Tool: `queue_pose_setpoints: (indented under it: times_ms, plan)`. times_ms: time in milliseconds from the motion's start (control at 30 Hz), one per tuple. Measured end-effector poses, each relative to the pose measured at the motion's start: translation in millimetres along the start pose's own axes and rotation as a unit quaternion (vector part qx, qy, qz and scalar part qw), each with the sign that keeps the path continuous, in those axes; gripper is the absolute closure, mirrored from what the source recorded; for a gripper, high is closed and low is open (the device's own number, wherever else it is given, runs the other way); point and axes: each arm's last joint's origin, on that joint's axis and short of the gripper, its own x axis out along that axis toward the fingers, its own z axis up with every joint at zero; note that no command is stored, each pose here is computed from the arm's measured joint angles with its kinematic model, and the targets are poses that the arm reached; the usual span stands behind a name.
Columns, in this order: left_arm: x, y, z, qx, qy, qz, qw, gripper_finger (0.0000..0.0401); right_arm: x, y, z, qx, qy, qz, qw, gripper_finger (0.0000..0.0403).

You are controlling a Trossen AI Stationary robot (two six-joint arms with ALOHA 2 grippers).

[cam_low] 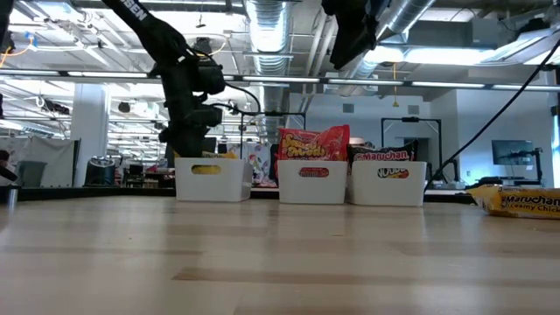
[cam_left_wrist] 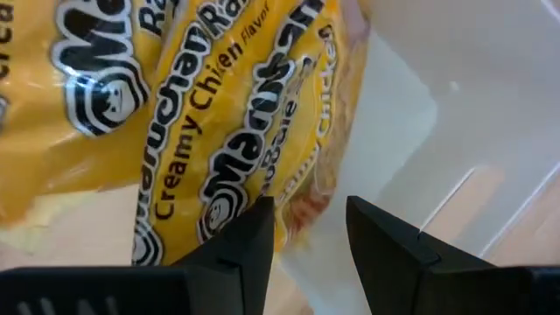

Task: Sort Maruchan noodles
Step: Put the yellow noodle pack into the left white bin

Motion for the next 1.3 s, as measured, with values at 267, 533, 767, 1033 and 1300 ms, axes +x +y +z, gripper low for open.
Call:
queue_pose_setpoints:
  times_ms: [267,533,767,1033,1300]
  plan:
    - [-1,8,8,-0.007,-0.042,0.005,0.999,0.0264,0,0,4,0.002,-0.018,0.001,1.0,0.0225]
    - [-7,8,21,-0.01,-0.092,-0.012,0.996,0.0264,0,0,4,0.002,-0.022,0.001,1.0,0.0225]
    - [-50,3,41,-0.004,-0.119,-0.041,0.992,0.0264,0,2,-2,0.023,0.01,0.001,1.0,0.0225]
    - [-94,-21,49,0.006,-0.151,-0.077,0.985,0.0264,-4,11,-29,0.022,0.142,-0.005,0.99,0.0216]
    - [-137,-55,33,0.028,-0.189,-0.164,0.968,0.0264,16,18,-69,0.029,0.284,-0.029,0.958,0.0194]
